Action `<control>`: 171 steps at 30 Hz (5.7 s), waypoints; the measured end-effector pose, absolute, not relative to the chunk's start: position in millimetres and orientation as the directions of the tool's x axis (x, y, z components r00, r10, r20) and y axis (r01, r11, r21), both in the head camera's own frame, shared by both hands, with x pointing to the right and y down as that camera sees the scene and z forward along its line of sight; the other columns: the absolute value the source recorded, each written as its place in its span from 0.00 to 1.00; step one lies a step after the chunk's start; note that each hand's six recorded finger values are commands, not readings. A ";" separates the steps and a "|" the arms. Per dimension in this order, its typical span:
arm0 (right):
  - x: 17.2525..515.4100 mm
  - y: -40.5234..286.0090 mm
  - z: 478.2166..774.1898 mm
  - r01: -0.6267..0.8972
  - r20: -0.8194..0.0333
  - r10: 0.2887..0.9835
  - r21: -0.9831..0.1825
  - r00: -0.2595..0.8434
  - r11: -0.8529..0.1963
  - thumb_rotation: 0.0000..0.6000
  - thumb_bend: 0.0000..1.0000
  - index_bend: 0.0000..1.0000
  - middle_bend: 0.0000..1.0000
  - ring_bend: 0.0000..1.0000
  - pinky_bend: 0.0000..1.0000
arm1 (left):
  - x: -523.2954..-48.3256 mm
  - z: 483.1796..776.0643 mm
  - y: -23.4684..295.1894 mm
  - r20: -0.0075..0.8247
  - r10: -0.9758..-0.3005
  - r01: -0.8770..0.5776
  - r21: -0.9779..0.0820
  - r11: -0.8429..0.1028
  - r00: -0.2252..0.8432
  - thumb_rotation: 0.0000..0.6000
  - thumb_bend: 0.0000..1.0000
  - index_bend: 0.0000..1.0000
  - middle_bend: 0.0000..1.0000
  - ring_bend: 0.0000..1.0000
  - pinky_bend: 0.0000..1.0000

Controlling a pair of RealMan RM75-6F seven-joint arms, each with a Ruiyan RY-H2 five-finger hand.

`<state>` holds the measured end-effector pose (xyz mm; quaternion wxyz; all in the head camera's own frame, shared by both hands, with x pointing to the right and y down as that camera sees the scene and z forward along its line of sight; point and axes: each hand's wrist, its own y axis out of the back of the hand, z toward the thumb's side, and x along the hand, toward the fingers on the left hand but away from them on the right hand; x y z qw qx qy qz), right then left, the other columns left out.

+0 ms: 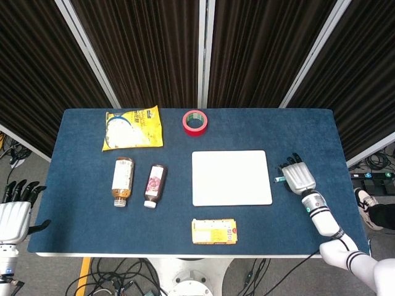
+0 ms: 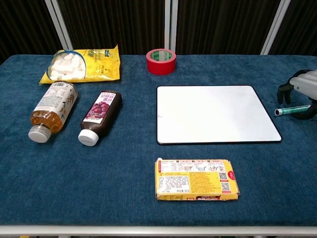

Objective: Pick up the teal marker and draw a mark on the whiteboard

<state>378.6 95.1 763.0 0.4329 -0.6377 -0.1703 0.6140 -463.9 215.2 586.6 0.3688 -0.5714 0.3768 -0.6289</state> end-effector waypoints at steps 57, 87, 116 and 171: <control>218.4 83.2 751.7 0.829 -0.502 0.774 -0.180 0.386 -0.529 1.00 0.52 0.64 0.59 0.36 0.18 | -470.7 588.6 220.7 0.446 -0.891 -0.005 -0.894 -0.447 -0.078 1.00 0.09 0.22 0.13 0.05 0.00; 185.7 91.6 789.2 0.912 -0.469 0.830 -0.111 0.301 -0.394 1.00 0.58 0.64 0.59 0.36 0.18 | -479.6 595.9 226.9 0.461 -0.882 -0.024 -0.887 -0.461 -0.092 1.00 0.09 0.22 0.13 0.05 0.00; 197.2 82.0 783.4 0.904 -0.472 0.833 -0.155 0.287 -0.399 1.00 0.60 0.64 0.59 0.36 0.18 | -482.9 595.3 230.9 0.465 -0.879 -0.028 -0.885 -0.465 -0.107 1.00 0.09 0.22 0.13 0.05 0.00; 362.5 71.9 720.5 -0.405 -0.525 0.775 -0.832 0.352 -0.380 1.00 0.54 0.63 0.55 0.29 0.05 | -470.2 594.0 232.3 0.480 -0.873 -0.031 -0.877 -0.479 -0.088 1.00 0.09 0.22 0.13 0.05 0.00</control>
